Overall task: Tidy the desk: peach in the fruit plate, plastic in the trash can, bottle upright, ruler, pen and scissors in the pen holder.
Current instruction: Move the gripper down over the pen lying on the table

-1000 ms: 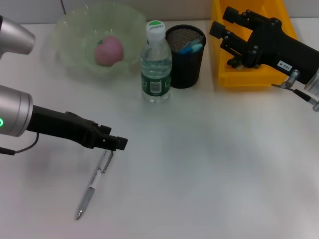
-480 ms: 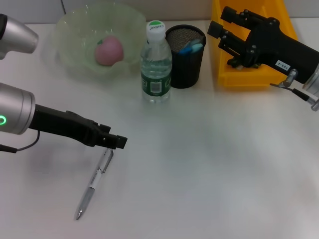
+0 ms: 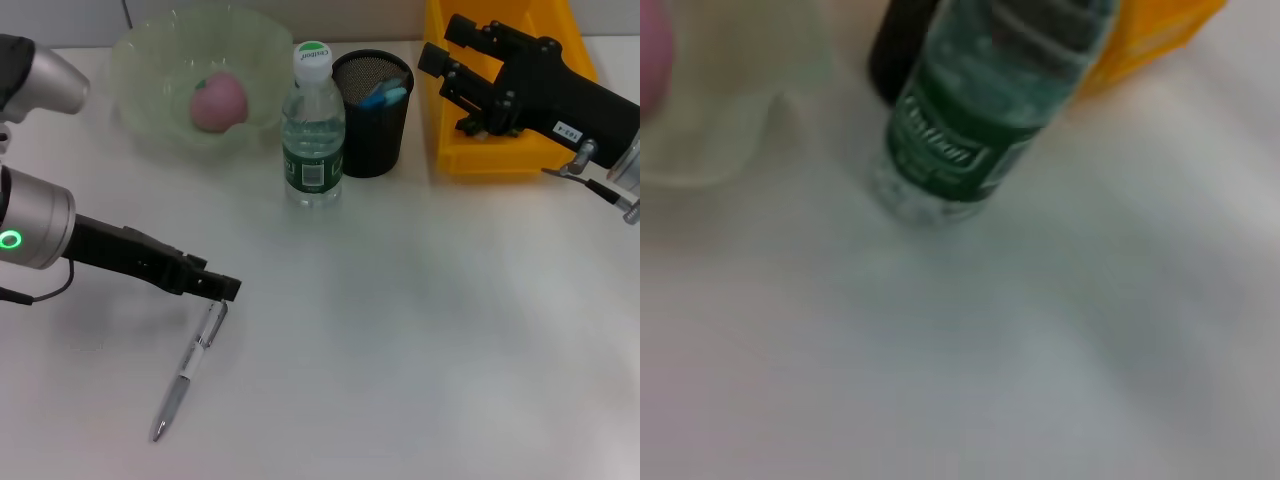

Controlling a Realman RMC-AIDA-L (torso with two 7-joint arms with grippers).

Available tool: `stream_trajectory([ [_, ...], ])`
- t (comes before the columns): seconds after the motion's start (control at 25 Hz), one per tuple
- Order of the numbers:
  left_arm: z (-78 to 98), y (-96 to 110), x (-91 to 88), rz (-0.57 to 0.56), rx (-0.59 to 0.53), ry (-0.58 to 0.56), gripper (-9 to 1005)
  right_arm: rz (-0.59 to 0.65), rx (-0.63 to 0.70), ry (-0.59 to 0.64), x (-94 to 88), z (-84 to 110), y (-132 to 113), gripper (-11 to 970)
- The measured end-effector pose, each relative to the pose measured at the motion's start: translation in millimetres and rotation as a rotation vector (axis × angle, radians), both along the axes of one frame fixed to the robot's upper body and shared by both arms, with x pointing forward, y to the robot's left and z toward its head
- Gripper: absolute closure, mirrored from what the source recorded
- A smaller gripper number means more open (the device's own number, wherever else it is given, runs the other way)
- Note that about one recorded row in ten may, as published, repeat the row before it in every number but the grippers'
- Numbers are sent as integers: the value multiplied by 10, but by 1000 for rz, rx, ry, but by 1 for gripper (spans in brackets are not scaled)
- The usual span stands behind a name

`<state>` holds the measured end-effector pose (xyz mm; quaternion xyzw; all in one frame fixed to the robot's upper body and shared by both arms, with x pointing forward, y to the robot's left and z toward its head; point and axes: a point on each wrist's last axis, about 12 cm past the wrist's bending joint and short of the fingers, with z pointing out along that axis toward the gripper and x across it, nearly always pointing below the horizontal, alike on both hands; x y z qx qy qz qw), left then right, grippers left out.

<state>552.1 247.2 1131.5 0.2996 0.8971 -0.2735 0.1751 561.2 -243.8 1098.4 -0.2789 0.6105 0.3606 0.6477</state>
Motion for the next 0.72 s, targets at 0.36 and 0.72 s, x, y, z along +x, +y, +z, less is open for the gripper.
stream_trajectory([
  [0.36,81,-326,85,-5,191,87,366,-1,-3,5,34,3,25,475],
  [0.72,183,-627,124,58,342,83,365,-21,-12,-19,67,16,27,476],
])
